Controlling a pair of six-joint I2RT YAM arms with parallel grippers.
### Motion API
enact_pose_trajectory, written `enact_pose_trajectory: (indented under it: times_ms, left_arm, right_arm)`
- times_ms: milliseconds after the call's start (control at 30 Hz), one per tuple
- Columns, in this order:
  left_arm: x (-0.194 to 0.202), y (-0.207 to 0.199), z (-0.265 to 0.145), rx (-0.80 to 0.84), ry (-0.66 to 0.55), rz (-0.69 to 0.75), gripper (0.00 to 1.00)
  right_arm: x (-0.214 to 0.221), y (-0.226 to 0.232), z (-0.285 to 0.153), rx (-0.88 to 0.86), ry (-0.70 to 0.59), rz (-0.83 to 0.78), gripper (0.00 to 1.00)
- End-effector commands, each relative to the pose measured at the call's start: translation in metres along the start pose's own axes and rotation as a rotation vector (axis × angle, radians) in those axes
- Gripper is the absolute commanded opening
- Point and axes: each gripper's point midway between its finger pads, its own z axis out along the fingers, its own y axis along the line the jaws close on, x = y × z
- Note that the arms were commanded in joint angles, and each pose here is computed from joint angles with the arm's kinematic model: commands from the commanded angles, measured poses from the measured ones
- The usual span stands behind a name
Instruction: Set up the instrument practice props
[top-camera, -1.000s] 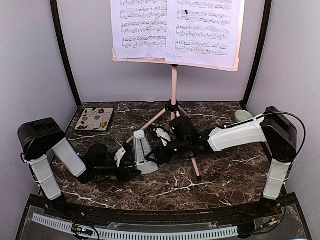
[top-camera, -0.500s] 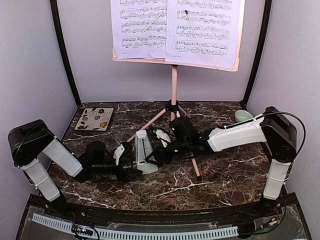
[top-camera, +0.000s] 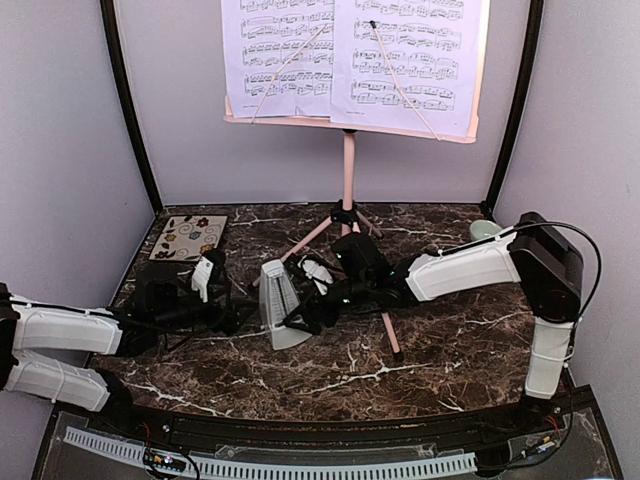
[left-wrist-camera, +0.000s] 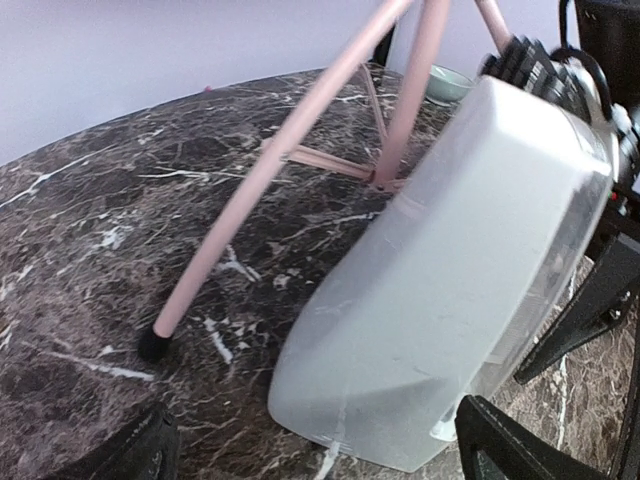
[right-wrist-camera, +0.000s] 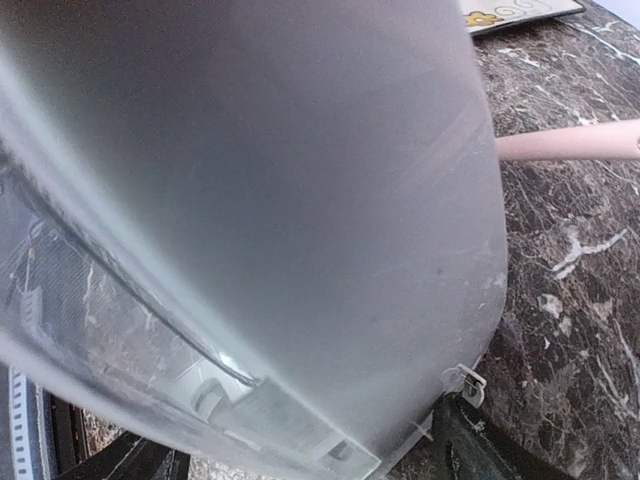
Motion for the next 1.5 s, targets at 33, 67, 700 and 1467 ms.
enact_pose_trajectory:
  times_ms: [33, 67, 700, 1467]
  left_arm:
    - [-0.004, 0.041, -0.024, -0.158, 0.014, -0.153, 0.99]
    - [-0.004, 0.052, -0.028, -0.203, 0.018, -0.178, 0.99]
    - [0.008, 0.064, 0.029, 0.02, 0.213, -0.285, 0.72]
    - [0.005, -0.036, -0.026, 0.394, 0.165, 0.043, 0.64]
  right_arm:
    - [-0.021, 0.013, 0.01, -0.087, -0.039, -0.128, 0.84]
    - [-0.022, 0.014, 0.012, -0.093, -0.036, -0.14, 0.84]
    - [-0.048, -0.01, -0.017, 0.09, -0.091, -0.117, 0.89]
    - [-0.075, 0.034, -0.088, 0.178, -0.196, -0.04, 0.94]
